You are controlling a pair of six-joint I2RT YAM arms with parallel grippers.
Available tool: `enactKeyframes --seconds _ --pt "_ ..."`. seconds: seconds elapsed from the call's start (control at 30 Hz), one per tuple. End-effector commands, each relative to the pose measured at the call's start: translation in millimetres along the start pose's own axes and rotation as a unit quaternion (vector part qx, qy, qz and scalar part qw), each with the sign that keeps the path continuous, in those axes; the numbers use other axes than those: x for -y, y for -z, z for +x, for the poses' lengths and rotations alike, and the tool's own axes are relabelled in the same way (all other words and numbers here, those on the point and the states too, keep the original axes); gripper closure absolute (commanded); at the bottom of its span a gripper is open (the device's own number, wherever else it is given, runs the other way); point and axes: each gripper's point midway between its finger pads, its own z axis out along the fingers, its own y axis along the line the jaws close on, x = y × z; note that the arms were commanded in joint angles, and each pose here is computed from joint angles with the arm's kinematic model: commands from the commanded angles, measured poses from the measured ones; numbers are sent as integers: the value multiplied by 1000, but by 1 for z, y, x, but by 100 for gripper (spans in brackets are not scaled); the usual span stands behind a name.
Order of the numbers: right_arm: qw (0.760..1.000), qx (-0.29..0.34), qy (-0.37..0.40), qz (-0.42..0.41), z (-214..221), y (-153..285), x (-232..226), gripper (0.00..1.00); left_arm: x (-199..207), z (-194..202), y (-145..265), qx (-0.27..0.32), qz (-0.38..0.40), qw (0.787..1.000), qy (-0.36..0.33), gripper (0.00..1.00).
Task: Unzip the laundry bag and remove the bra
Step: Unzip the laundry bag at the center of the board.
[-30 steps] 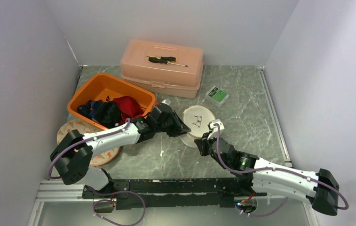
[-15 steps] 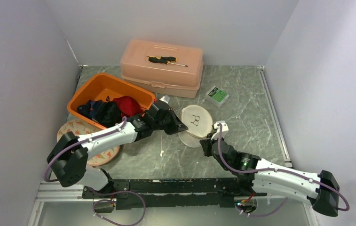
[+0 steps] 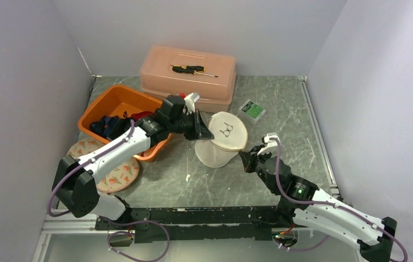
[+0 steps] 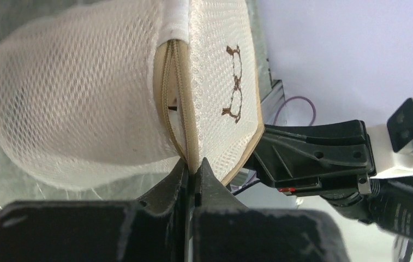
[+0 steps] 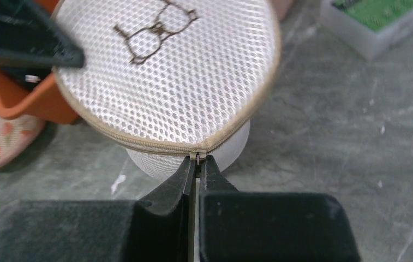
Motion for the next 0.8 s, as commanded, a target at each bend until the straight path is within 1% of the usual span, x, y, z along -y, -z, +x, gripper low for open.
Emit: enactKeyframes --seconds 0.0,0.13,0.3,0.37,0.43,0.5,0.53,0.6,0.63,0.67,0.77 --pt "997 30 56 -43 -38 15 -24 100 43 -18 17 -27 72 986 -146 97" --pt "997 -2 56 -60 -14 11 -37 100 39 -21 -6 -62 89 980 -166 97" --pt "996 -21 35 -76 16 9 -47 100 7 -9 -43 -94 116 981 -123 97" --pt "996 -27 35 -77 24 8 -49 100 -6 -2 -50 -106 118 982 -105 97" --pt "996 -33 37 -77 30 8 -52 100 -12 1 -51 -110 119 982 -100 94" --pt "996 -34 36 -73 35 6 -53 100 -15 0 -48 -102 106 984 -100 86" --pt "996 -34 36 -72 36 6 -53 100 -16 -1 -45 -97 100 985 -100 79" --pt "997 -33 34 -69 37 4 -53 100 -14 -3 -38 -85 88 988 -97 59" --pt "997 -32 33 -66 38 3 -52 100 -14 -3 -33 -77 81 989 -93 48" --pt "997 -30 32 -63 37 3 -51 100 -14 -3 -28 -68 74 991 -87 39" --pt "998 -26 29 -55 36 2 -48 100 -14 -3 -12 -38 50 996 -67 18"
